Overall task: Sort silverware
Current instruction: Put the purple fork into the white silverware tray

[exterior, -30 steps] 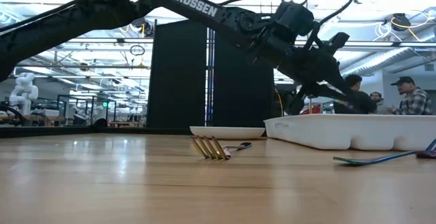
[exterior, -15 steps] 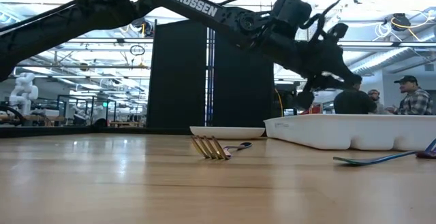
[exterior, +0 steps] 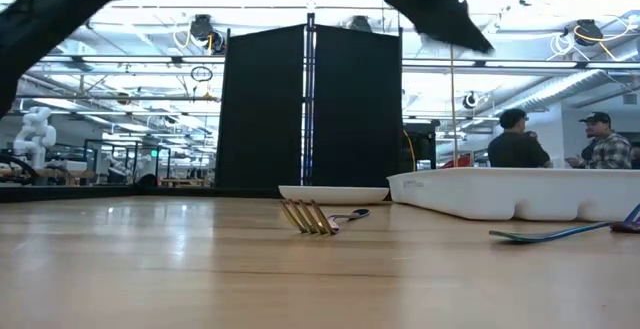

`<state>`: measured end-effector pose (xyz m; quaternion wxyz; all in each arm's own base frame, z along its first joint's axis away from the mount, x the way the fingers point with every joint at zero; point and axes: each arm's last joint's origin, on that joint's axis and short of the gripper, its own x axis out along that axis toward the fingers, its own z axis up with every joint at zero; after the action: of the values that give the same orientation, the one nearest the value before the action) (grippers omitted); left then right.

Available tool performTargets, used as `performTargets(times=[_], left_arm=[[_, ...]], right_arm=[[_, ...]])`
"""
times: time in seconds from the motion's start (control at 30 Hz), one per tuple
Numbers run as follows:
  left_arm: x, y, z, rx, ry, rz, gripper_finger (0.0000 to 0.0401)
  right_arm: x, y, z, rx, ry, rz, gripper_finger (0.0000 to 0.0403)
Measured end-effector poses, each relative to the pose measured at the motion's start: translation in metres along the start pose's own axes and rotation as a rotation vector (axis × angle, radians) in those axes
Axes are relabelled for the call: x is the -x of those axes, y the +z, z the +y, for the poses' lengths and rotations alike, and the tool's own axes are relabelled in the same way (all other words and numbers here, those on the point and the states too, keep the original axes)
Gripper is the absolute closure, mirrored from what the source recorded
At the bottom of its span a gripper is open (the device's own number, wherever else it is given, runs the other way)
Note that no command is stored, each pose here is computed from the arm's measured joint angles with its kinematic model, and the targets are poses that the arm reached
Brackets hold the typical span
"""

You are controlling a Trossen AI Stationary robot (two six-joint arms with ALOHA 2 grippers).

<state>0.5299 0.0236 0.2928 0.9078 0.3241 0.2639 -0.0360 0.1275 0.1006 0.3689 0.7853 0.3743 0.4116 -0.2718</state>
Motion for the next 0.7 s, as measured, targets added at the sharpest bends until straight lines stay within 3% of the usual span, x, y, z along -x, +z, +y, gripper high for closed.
performTargets(times=[0.13,0.2,0.43,0.53,0.7], left_arm=[[0.028,0.008,0.001,0.609,-0.178,0.031,0.0335],[0.031,0.008,-0.009,0.758,-0.259,0.091,0.0335],[0.042,0.005,-0.056,0.744,-0.344,0.408,0.0335],[0.04,0.014,-0.072,0.757,-0.364,0.386,0.0332],[0.026,0.041,-0.109,0.786,-0.41,0.221,0.0293]], right_arm=[[0.0,0.001,0.0,0.034,0.003,-0.031,0.0252],[0.0,0.001,0.0,0.054,0.005,-0.053,0.0252],[0.0,0.002,0.001,0.074,0.006,-0.076,0.0252],[-0.001,0.002,0.001,0.086,0.002,-0.078,0.0252],[-0.004,0.0,0.005,0.108,-0.011,-0.078,0.0252]])
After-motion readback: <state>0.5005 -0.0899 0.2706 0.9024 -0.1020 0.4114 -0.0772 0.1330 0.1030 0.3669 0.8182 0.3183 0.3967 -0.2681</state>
